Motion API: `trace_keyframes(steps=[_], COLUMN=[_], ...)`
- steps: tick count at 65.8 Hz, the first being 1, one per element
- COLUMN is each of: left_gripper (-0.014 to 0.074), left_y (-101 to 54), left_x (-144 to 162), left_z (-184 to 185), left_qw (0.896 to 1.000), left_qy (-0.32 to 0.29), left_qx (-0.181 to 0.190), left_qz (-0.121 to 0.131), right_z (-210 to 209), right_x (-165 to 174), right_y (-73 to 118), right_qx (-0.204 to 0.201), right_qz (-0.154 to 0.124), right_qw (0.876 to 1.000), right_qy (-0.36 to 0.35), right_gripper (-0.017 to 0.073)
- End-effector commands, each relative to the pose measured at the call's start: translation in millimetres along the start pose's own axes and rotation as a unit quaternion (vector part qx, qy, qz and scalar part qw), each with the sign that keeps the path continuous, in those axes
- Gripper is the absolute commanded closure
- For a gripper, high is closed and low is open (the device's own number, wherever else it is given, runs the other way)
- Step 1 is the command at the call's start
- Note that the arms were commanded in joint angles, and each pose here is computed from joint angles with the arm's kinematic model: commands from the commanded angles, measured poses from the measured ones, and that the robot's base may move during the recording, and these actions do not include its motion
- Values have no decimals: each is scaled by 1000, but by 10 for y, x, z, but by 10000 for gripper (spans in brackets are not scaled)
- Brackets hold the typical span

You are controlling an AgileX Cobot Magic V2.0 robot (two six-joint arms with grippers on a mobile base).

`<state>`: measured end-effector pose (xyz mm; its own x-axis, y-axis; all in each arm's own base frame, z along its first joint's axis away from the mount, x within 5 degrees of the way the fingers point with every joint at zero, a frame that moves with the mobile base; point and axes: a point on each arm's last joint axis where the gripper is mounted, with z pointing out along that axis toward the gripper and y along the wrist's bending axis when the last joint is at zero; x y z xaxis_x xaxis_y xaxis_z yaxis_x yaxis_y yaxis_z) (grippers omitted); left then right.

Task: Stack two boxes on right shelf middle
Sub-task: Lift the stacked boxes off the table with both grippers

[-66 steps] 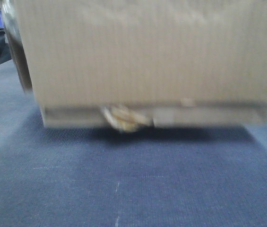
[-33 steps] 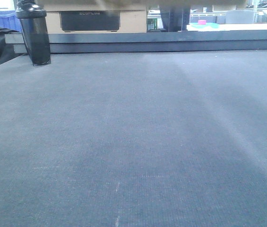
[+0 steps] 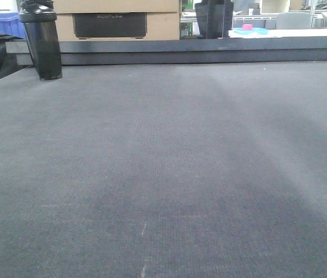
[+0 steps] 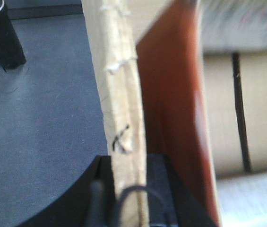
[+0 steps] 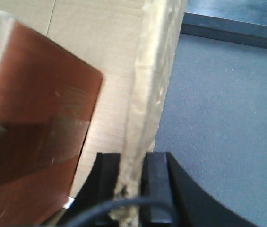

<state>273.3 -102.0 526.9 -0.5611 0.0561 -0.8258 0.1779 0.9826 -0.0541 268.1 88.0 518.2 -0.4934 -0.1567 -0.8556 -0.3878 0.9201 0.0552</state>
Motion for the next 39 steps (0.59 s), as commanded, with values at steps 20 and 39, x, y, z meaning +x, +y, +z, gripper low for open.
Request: trace_keyframes(steps=[20,39], left_gripper=[705,705], left_y=[6,6], left_x=[-69,-69], left_z=[-98,-98], left_qw=[999,999], left_qy=[-37,-37], left_qx=[11,11], left_qz=[-5,-5], right_z=[-80,-80], right_x=[-95,-95], right_y=[29,29], right_qx=[-5,-5], right_qz=[-7,-7], right_qw=[999,999], right_qy=[-49,-49], right_gripper=[721,721])
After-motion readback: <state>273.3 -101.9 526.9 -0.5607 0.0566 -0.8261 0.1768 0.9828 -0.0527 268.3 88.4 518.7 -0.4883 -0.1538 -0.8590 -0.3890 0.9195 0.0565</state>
